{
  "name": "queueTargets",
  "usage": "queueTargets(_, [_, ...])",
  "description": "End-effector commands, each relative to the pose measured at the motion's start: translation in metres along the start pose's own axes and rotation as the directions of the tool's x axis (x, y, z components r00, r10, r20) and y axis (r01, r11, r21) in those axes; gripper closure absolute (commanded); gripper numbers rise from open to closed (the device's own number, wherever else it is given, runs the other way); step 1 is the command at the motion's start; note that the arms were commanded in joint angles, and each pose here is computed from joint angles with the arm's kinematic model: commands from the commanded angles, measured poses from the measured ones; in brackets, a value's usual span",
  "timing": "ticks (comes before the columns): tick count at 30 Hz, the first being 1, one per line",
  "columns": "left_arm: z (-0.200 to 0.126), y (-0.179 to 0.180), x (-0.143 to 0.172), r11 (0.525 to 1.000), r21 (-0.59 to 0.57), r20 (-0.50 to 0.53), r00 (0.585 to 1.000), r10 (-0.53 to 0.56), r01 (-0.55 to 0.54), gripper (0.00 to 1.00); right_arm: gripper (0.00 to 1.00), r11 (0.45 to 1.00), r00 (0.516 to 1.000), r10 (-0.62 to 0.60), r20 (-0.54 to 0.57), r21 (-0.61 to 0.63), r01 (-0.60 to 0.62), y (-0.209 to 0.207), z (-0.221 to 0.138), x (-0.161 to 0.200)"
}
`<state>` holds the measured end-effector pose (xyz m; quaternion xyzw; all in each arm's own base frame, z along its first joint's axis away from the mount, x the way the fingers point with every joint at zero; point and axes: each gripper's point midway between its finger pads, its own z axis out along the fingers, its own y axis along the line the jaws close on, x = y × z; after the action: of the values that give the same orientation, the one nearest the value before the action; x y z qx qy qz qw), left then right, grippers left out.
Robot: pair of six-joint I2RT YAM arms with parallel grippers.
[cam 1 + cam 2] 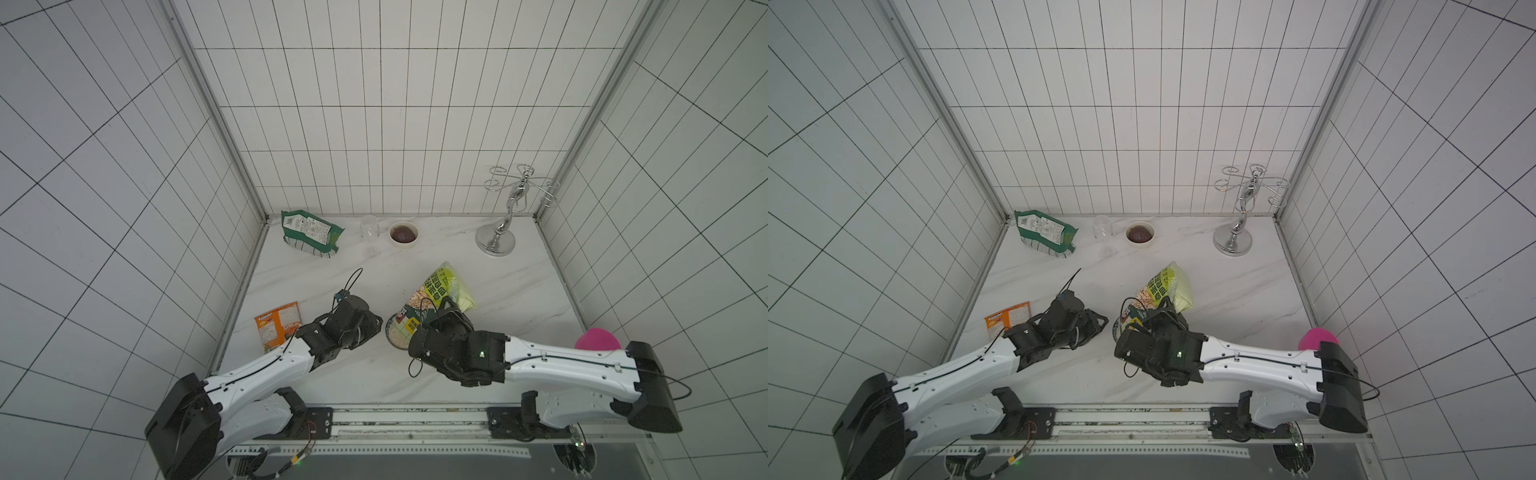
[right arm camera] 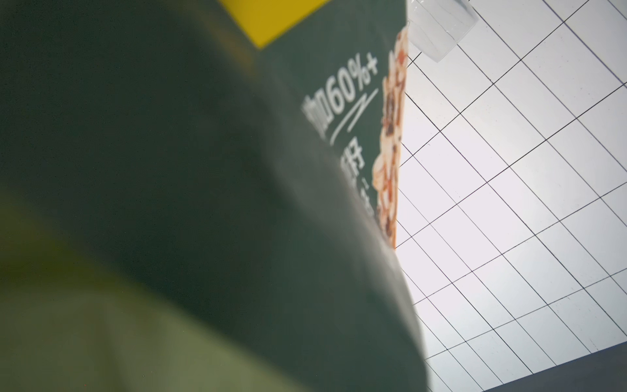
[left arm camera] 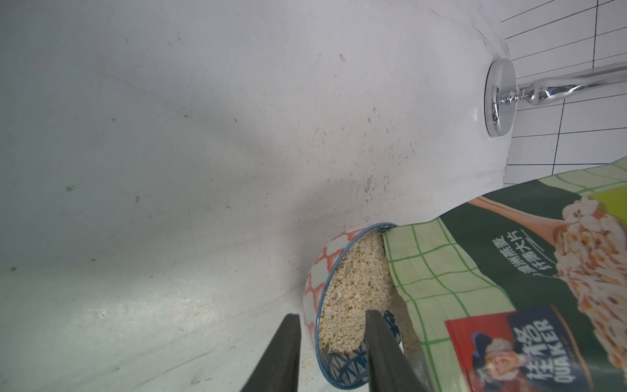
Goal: Pour the oats into the breakfast bowl
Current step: Pour the oats into the bowl.
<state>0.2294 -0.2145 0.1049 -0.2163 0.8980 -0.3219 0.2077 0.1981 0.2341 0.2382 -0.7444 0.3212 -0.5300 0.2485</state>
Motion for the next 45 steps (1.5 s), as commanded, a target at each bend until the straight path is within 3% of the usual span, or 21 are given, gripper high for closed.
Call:
queueTargets(1, [-0.001,0.000,-0.003,1.000,-0.002,0.020,1.000,0.005,-0.005,0.65,1.00,0.985,0.981,0.163,-0.101,0.068,-0.157,-0.025,-0.007,0.033])
queueTargets(3, [-0.001,-0.002,-0.003,1.000,0.007,0.018,1.000,0.009,-0.009,0.66,1.00,0.995,0.987,0.074,-0.143,0.070,-0.064,-0.019,-0.005,0.034])
queueTargets(5, [-0.001,0.000,-0.003,1.000,-0.002,0.021,1.000,0.004,-0.004,0.66,1.00,0.979,0.978,0.195,-0.078,0.074,-0.190,-0.033,-0.010,0.032])
queueTargets(7, [-0.001,-0.002,-0.003,1.000,0.009,0.021,1.000,0.006,-0.006,0.66,1.00,0.995,0.988,0.075,-0.136,0.072,-0.065,-0.026,-0.007,0.035])
queueTargets(9, [0.000,0.000,-0.003,1.000,0.002,0.021,1.000,0.003,-0.003,0.66,1.00,0.986,0.983,0.157,-0.098,0.076,-0.150,-0.032,-0.008,0.033])
queueTargets(10, [0.000,-0.001,-0.002,1.000,0.005,0.020,1.000,0.002,-0.002,0.66,1.00,0.995,0.990,0.087,-0.110,0.063,-0.081,-0.022,-0.006,0.032])
queueTargets(13, [-0.001,0.001,-0.002,1.000,0.002,0.021,1.000,0.002,-0.002,0.66,1.00,0.988,0.984,0.146,-0.099,0.074,-0.139,-0.027,-0.008,0.031])
queueTargets(15, [0.000,0.000,-0.001,1.000,0.006,0.018,1.000,0.006,-0.006,0.66,1.00,0.996,0.989,0.064,-0.134,0.064,-0.056,-0.019,-0.005,0.033])
queueTargets(17, [0.000,0.002,-0.002,1.000,-0.002,0.019,1.000,0.006,-0.006,0.66,1.00,0.986,0.983,0.154,-0.104,0.086,-0.146,-0.031,-0.010,0.031])
queueTargets(19, [0.001,0.002,0.000,1.000,0.003,0.015,1.000,0.001,-0.001,0.66,1.00,0.997,0.990,0.061,-0.125,0.055,-0.054,-0.017,-0.002,0.032])
queueTargets(21, [0.001,0.002,0.000,1.000,0.002,0.015,1.000,0.003,-0.003,0.66,1.00,0.983,0.979,0.175,-0.103,0.081,-0.167,-0.029,-0.007,0.030])
queueTargets(22, [0.001,0.002,0.000,1.000,0.002,0.016,1.000,-0.004,0.004,0.66,1.00,0.988,0.985,0.149,-0.084,0.040,-0.146,-0.017,-0.002,0.031])
queueTargets(23, [0.001,0.002,0.000,1.000,0.006,0.013,1.000,-0.001,0.001,0.66,1.00,0.998,0.989,0.049,-0.137,0.040,-0.044,-0.008,0.002,0.033])
queueTargets(25, [0.000,0.005,-0.001,1.000,-0.007,0.021,1.000,0.002,-0.002,0.66,1.00,0.981,0.979,0.180,-0.101,0.088,-0.171,-0.030,-0.010,0.031])
queueTargets(26, [0.001,0.007,-0.001,1.000,-0.013,0.024,1.000,-0.005,0.005,0.66,1.00,0.981,0.980,0.186,-0.068,0.066,-0.182,-0.028,-0.010,0.030])
queueTargets(28, [0.002,0.004,0.000,1.000,0.004,0.019,1.000,-0.004,0.004,0.66,1.00,0.997,0.988,0.060,-0.144,0.062,-0.052,-0.015,-0.001,0.034])
queueTargets(30, [0.003,0.004,0.001,1.000,-0.001,0.013,1.000,-0.006,0.006,0.66,1.00,0.992,0.986,0.106,-0.130,0.085,-0.096,-0.023,-0.005,0.031])
queueTargets(45, [0.005,0.000,0.003,1.000,0.017,0.000,1.000,-0.014,0.014,0.66,1.00,0.995,0.989,0.044,-0.140,0.090,-0.032,-0.027,-0.007,0.023])
